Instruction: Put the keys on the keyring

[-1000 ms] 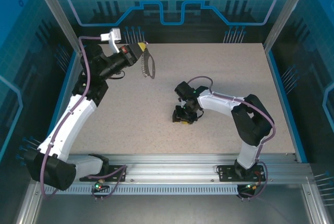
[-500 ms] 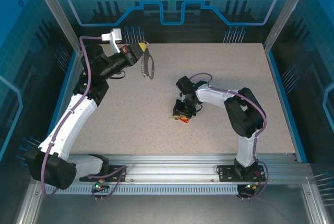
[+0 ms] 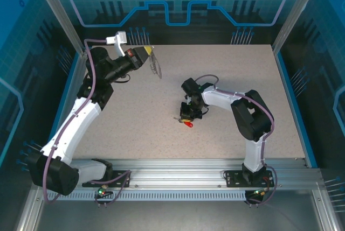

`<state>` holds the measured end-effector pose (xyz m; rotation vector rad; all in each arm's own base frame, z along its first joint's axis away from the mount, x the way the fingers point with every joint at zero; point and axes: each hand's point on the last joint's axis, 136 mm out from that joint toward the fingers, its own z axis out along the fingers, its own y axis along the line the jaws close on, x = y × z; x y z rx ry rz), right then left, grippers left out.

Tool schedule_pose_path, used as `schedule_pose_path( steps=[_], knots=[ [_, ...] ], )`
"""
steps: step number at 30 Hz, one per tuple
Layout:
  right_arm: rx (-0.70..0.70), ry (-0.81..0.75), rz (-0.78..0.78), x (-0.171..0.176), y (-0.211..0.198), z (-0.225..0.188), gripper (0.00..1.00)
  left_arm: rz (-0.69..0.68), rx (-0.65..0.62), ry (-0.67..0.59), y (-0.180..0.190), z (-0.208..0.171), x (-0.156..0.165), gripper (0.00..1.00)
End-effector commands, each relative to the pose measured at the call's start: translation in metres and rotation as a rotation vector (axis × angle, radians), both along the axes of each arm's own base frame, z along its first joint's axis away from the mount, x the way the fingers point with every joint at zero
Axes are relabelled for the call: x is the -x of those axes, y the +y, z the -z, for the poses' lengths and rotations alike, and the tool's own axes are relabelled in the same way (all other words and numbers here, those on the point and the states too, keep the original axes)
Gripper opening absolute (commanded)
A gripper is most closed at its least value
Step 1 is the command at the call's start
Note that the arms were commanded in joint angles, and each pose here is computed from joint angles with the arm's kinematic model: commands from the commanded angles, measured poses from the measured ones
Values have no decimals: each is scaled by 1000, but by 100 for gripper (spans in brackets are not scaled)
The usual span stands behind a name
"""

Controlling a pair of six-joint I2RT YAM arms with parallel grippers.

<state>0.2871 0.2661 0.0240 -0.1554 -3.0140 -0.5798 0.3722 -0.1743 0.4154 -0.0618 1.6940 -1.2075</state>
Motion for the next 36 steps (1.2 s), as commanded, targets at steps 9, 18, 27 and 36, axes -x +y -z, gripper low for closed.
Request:
schedule_pose_path(
  steps=[9,18,27,36],
  knots=[
    [-48,-141,-88,-13,-9,-50,9,37,16,-52,-4,-16,7,0],
    [145,-266,-446,2,-22,-35,61,34,24,-42,-4,-13,5,0],
    [218,-361,-593,3,-17,-19,66,29,36,-43,-3,-17,5,0],
    [241,-367,-691,4,0,-8,59,18,36,-44,-2,-19,6,0]
  ],
)
